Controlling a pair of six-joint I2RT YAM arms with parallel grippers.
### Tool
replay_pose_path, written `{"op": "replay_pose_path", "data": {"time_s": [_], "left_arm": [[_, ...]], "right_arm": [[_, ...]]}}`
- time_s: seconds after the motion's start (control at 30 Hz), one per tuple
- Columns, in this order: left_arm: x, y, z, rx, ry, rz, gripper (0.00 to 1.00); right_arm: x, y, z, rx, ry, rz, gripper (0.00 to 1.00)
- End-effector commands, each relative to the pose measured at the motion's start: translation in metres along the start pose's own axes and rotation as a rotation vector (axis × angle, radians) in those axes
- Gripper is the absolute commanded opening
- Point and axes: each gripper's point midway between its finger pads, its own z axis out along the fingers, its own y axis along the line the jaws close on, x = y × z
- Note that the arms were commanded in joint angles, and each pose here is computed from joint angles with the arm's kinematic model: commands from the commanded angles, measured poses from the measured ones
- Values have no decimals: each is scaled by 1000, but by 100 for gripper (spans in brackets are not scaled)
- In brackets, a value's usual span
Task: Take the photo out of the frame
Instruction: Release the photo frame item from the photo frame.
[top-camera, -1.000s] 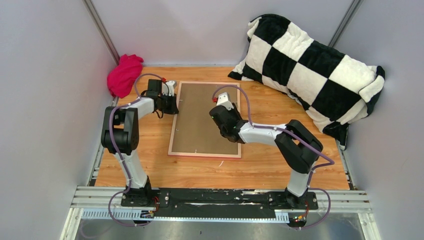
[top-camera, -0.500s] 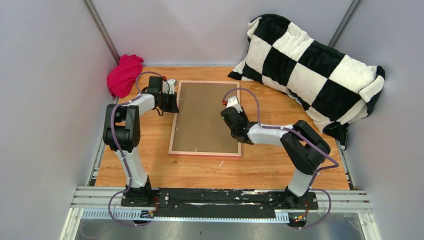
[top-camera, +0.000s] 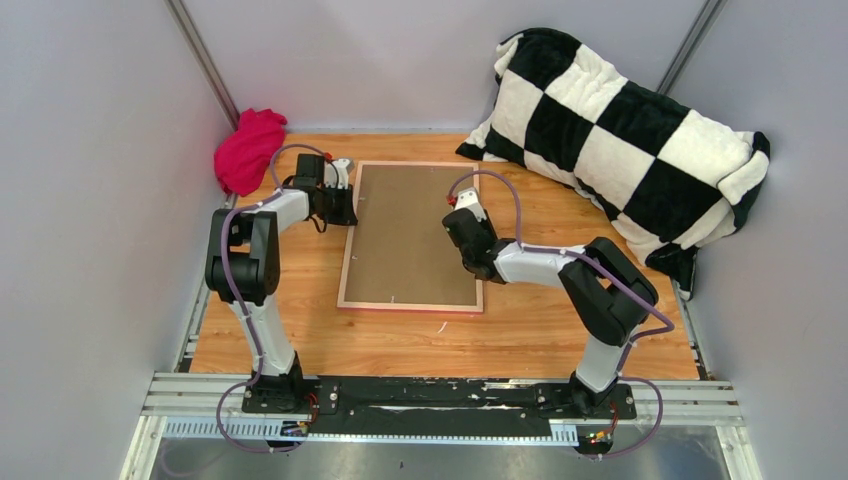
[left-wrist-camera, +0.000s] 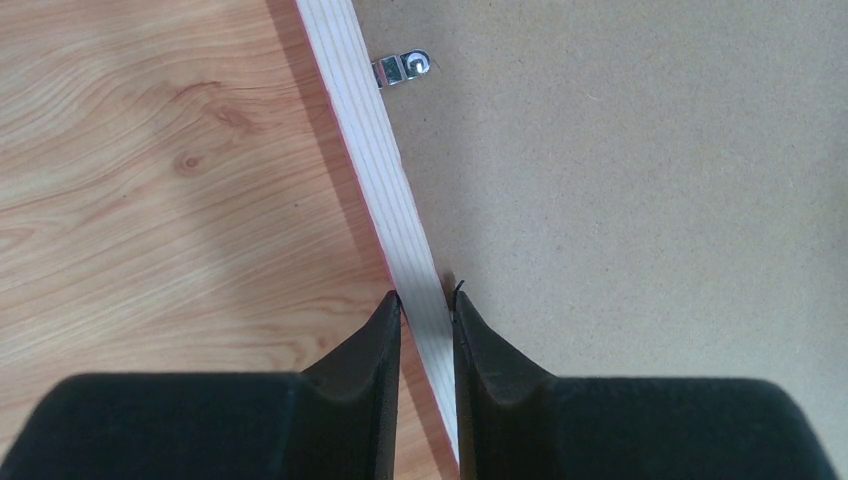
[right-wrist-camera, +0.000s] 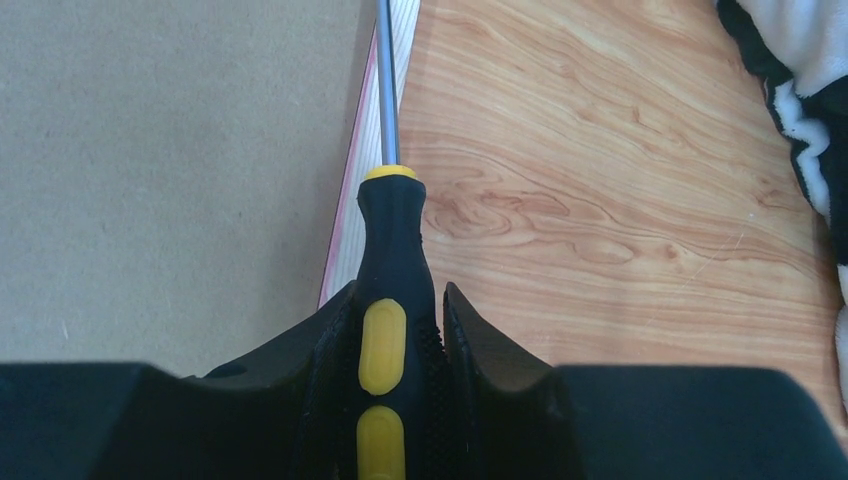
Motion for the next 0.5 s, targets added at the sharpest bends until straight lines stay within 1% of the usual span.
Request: {"op": "replay_pose_path", "data": {"time_s": [0.0, 0.23, 0.37, 0.47], "left_arm": [[68, 5, 4, -19, 204, -41, 0], [73, 2, 0, -14, 210, -44, 0], [75, 3, -1, -17, 211, -46, 0], [75, 4, -2, -24, 211, -48, 0]], "right_arm": [[-3, -17, 10, 125, 20, 23, 0], [-7, -10, -2, 46, 46, 66, 0], [1, -5, -10, 5, 119, 72, 0], [6, -2, -17, -33, 143, 80, 0]]}}
